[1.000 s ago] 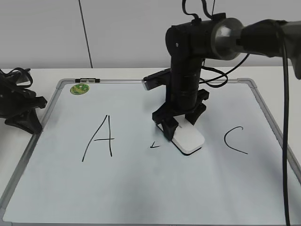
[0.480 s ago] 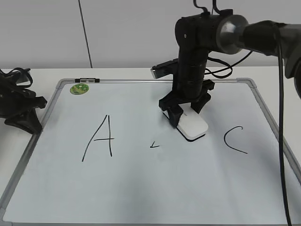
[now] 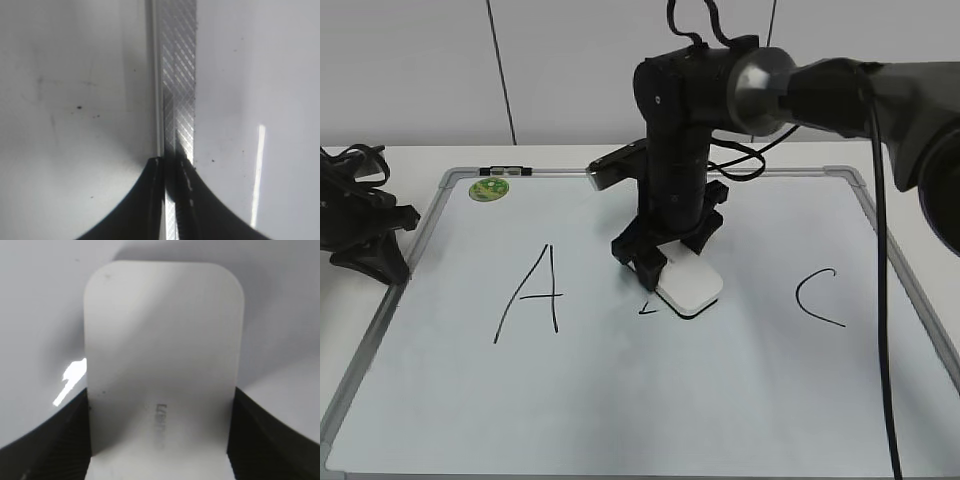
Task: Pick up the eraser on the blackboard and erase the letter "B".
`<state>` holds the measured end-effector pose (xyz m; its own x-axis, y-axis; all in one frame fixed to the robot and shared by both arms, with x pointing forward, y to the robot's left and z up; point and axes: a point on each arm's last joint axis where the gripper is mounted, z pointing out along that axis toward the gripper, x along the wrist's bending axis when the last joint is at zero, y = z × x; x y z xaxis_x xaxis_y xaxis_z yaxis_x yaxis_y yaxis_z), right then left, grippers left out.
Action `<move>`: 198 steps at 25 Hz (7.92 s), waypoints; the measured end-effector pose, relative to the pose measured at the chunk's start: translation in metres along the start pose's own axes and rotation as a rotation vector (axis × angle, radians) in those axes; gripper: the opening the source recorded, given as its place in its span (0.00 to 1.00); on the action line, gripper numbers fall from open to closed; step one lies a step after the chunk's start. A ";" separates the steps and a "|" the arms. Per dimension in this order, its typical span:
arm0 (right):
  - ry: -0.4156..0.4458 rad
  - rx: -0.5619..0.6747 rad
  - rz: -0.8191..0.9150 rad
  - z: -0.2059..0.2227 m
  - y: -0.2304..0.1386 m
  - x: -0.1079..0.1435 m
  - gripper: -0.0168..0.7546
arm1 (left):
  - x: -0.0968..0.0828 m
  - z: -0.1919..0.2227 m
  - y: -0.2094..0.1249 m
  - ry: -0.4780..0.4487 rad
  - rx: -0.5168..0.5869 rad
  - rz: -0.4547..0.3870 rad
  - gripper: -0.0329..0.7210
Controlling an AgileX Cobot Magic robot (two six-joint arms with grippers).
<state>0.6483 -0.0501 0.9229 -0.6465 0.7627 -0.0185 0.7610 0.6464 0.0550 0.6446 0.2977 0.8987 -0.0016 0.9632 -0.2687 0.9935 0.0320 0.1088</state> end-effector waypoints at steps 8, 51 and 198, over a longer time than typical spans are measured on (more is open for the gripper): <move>0.019 -0.005 -0.016 0.004 -0.016 0.015 0.72 | 0.000 0.000 0.000 0.001 0.000 0.001 0.08; -0.154 -0.013 0.017 -0.023 -0.003 -0.007 0.72 | 0.000 0.000 0.000 0.000 0.004 0.001 0.08; -0.255 -0.793 0.590 -0.252 -0.432 0.057 0.78 | -0.066 -0.239 -0.351 0.101 -0.623 0.264 0.62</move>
<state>0.2693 -0.2912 1.1500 -0.0789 0.9967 0.0191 0.6397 0.0359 0.7678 0.2686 0.2871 1.1067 0.1913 0.9790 -0.0701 0.7114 -0.0890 0.6971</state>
